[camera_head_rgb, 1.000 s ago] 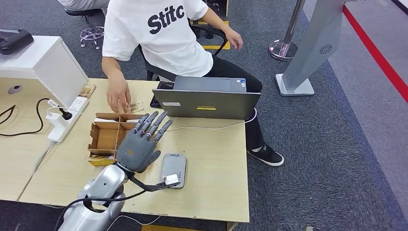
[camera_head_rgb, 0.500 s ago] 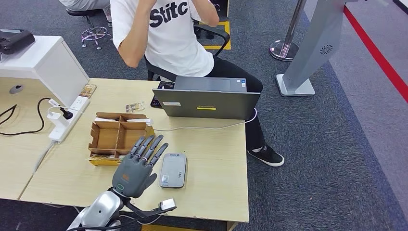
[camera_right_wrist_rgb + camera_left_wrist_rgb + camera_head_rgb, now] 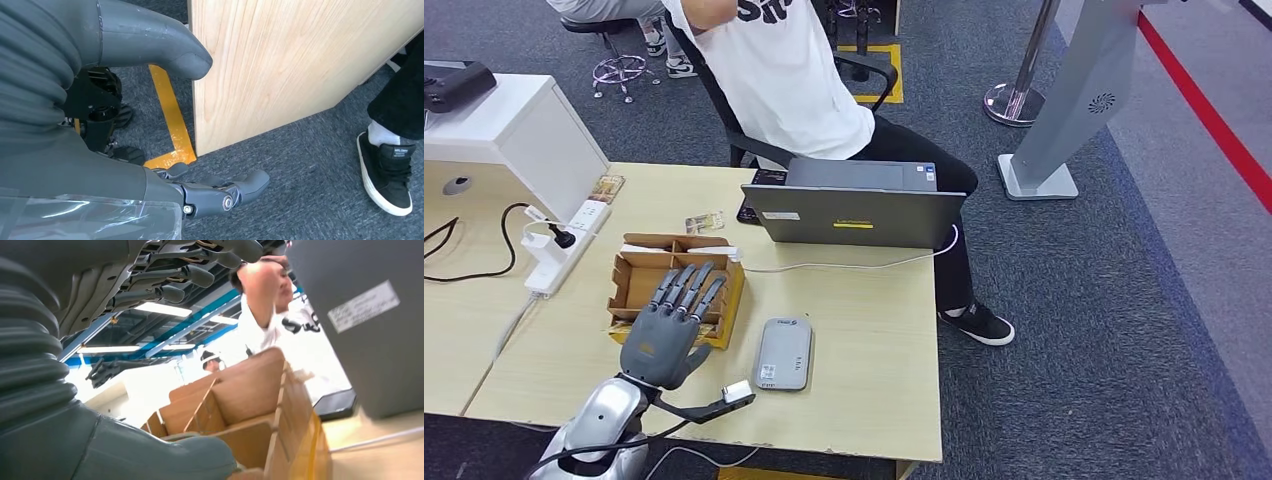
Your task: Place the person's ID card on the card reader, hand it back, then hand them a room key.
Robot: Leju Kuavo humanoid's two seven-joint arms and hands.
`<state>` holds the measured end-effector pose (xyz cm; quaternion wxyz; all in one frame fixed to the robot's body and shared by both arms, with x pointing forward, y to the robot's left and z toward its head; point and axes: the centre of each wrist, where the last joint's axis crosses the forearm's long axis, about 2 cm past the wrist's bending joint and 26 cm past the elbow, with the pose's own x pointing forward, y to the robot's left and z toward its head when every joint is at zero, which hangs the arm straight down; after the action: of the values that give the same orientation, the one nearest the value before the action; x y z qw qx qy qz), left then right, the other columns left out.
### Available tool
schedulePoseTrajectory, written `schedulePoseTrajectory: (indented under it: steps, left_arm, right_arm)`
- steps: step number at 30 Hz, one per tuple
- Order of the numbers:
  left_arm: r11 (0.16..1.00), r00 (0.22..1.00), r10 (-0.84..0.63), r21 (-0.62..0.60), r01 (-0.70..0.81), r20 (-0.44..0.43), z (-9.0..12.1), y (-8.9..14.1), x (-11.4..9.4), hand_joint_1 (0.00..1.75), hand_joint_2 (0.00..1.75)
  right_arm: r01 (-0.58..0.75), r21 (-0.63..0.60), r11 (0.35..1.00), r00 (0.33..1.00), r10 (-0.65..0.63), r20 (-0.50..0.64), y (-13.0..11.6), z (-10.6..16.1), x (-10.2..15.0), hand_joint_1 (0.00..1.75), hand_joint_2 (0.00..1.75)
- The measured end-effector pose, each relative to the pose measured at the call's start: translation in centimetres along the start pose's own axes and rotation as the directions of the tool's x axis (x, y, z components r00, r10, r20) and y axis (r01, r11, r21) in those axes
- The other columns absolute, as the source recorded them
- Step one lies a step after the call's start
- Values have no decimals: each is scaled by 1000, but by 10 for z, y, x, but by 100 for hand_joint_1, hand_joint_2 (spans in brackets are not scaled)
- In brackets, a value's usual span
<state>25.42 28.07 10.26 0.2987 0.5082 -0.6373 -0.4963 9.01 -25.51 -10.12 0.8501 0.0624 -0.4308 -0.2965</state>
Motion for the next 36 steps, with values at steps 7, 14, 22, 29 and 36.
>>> schedulePoseTrajectory:
  steps: [7,14,22,29,36]
  left_arm:
    - [999,1000,-10,-45,9,-21,2,-12,-6,0,175]
    - [998,999,-16,-64,14,-29,4,-17,-7,0,175]
    - [997,998,-25,-70,20,-65,13,-14,-14,0,175]
    - [998,997,-29,-60,24,-78,17,-9,-20,0,175]
    - [997,997,-18,-80,12,-76,19,-8,-21,175,175]
  right_arm:
    - [-1,3,1000,1000,1,1,1,-2,1,0,175]
    - [0,4,1000,1000,0,3,2,-2,2,0,175]
    - [14,-5,1000,1000,-14,18,1,-1,1,0,175]
    - [18,-9,1000,1000,-18,20,1,-1,1,0,175]
    - [20,-11,1000,1000,-20,20,1,-1,1,0,175]
